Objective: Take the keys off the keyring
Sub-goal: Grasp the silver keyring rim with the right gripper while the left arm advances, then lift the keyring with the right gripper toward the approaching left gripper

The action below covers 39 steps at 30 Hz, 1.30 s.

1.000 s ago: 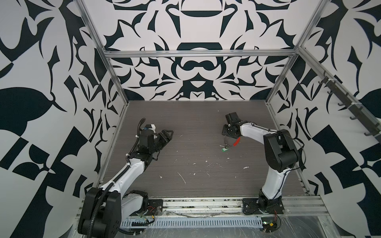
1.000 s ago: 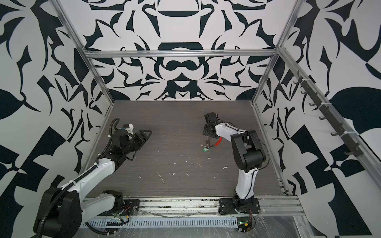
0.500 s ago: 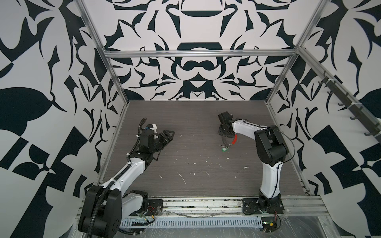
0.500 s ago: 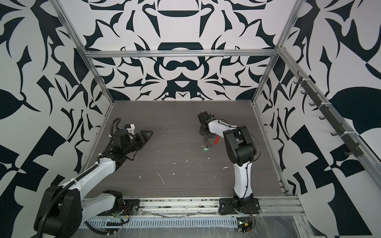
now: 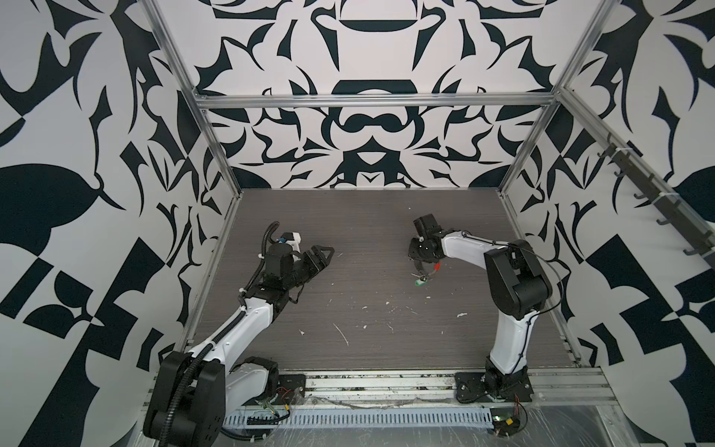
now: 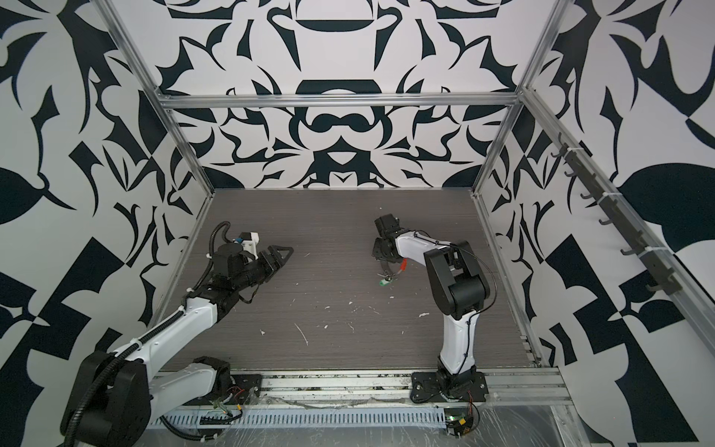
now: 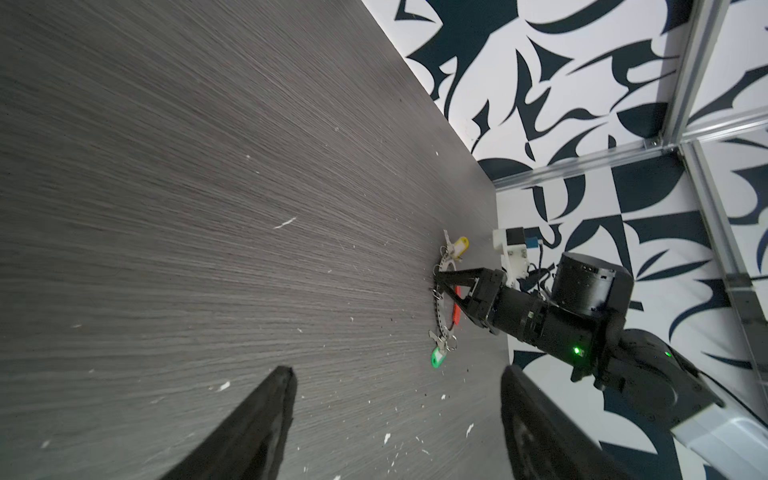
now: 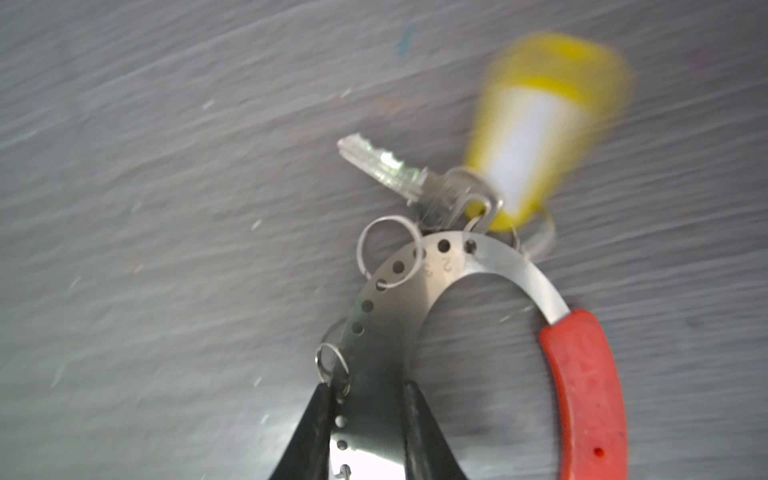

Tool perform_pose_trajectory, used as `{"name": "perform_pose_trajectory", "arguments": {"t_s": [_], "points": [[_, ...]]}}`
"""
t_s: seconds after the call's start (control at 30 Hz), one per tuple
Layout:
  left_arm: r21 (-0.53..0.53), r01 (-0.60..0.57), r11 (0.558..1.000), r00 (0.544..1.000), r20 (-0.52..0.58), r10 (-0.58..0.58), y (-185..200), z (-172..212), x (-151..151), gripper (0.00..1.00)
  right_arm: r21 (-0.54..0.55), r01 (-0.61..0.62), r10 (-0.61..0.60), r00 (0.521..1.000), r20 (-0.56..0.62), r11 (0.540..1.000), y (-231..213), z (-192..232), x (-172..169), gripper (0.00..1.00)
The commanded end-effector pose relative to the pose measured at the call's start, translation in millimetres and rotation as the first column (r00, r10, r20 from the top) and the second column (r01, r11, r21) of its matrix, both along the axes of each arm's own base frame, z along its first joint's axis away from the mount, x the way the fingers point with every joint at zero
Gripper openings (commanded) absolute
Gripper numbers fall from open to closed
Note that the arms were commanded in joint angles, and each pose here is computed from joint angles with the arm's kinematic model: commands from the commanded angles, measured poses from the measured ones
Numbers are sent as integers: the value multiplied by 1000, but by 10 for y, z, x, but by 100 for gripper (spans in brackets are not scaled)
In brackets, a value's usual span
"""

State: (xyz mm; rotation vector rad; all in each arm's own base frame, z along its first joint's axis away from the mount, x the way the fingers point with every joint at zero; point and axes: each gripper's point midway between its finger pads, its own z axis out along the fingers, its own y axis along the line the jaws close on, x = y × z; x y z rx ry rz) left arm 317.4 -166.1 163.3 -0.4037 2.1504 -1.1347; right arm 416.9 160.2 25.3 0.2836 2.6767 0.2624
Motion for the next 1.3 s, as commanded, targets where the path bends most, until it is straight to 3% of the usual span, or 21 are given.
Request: {"name": "perform_pose_trajectory", "arguments": {"t_s": [0.0,0.3,0.7,1.0,1.27], "points": [[-32,65,997,994,90,-62,-165,259,-39,83,126,-114,107,992,62,985,304,192,-62,21],[-9,169,986,966,199,-163,-506,385,-205,84,273,-252,174,944,279,929,718,874,-120,21],[28,379,925,899,225,-375,-1052,354,-363,67,386,-369,158,864,478,846,1295,1861,-188,20],[-48,411,911,886,255,-386,-1218,370,-254,57,436,-426,141,824,549,793,1592,2323,-298,19],[-29,373,927,890,294,-349,-1197,440,-157,48,458,-452,147,816,560,765,1730,2445,-417,18]]}}
